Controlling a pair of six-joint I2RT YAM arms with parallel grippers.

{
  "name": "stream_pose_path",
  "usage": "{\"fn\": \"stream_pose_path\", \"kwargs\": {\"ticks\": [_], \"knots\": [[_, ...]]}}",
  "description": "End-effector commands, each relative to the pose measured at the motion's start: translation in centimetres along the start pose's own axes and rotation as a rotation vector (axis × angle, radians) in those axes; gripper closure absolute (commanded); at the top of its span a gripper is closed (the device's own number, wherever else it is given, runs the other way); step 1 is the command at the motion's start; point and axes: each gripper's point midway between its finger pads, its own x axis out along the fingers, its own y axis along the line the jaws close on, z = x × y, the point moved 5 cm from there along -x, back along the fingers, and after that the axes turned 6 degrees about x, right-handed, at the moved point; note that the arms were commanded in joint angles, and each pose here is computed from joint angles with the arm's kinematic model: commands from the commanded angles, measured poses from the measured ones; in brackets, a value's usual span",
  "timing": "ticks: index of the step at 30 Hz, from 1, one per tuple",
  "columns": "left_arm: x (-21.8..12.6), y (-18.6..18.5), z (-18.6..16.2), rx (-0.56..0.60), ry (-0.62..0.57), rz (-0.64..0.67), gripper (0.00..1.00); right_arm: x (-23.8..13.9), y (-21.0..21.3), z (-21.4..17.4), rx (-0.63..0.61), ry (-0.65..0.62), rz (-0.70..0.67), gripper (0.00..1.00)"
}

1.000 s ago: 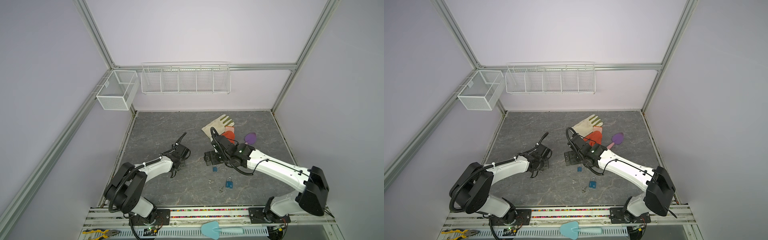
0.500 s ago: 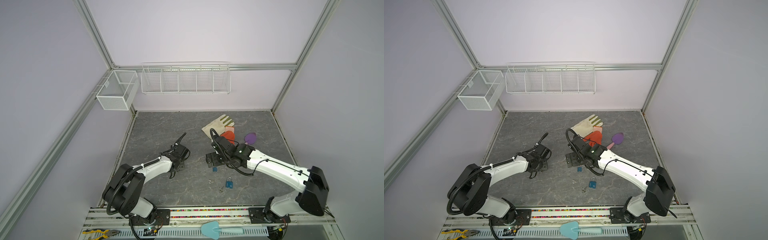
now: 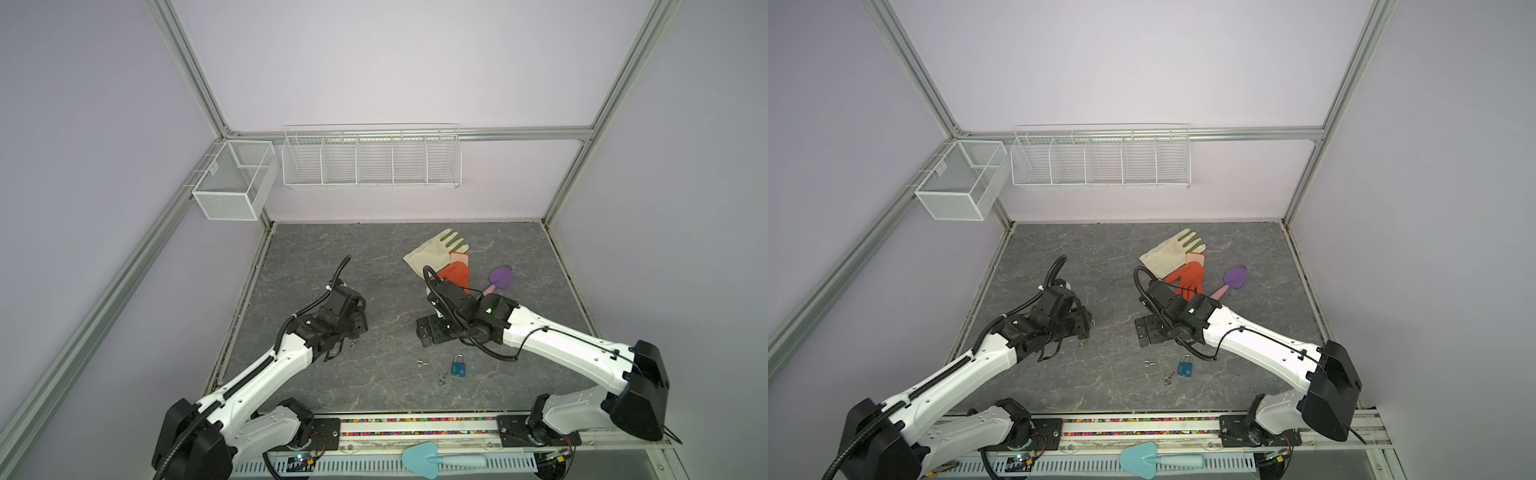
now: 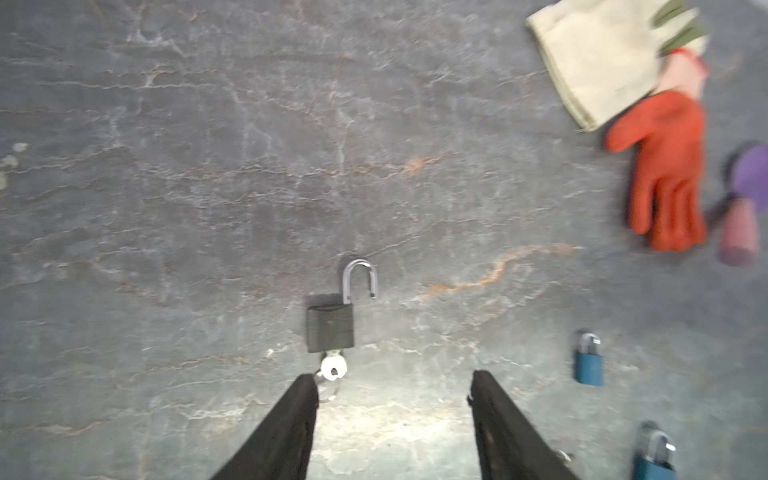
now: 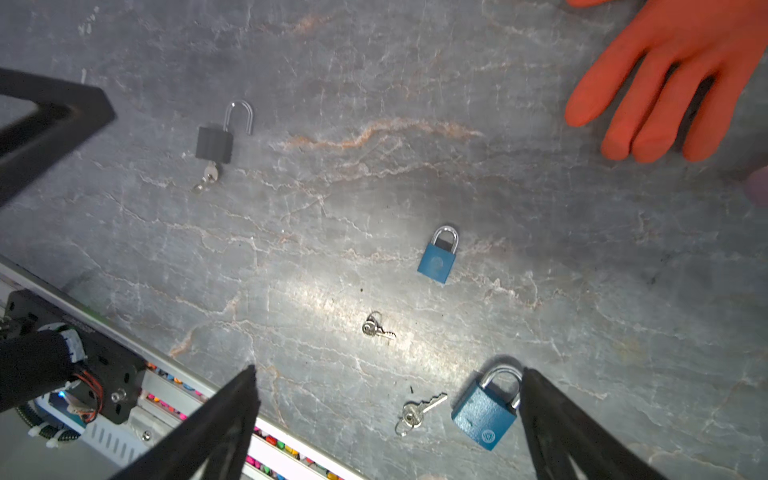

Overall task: Unlock with the key
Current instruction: 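Set the dark grey padlock down with the left gripper while the right nears a key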

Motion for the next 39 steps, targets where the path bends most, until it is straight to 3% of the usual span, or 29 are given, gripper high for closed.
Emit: {"fn": "stream_pose_path", "kwargs": {"ticks": [1,10,17,20,27,39], "knots": [[-0.9,-1.4,-1.2,-0.031,0.006,-0.132,0.4,0.5,-0.7,-2.9,0.053,0.082,-0.031,0.03],[-2.1,-4.4,-2.8,-0.022,-0.012,-0.267,0.41,3.2,0.0,-7.0,0.127,0.156,-0.026,0.16],[-2.0,-4.4,-2.7,-0.039,-0.045,-0.283,0.41,5.3,0.5,-6.8,0.286,0.129,-0.056,0.25],[-2.2,-4.2,-2.7,-0.039,-0.064,-0.279,0.41,6.4,1.9,-6.3,0.26,0.132,-0.011,0.32],[-2.5,-3.8,-2.9,-0.027,-0.077,-0.277,0.41,8.2,1.4,-6.2,0.188,0.154,-0.068,0.43],[-2.6,-3.3,-3.1,-0.047,-0.092,-0.269,0.41,10.0,1.7,-6.1,0.107,0.206,-0.067,0.56]]}}
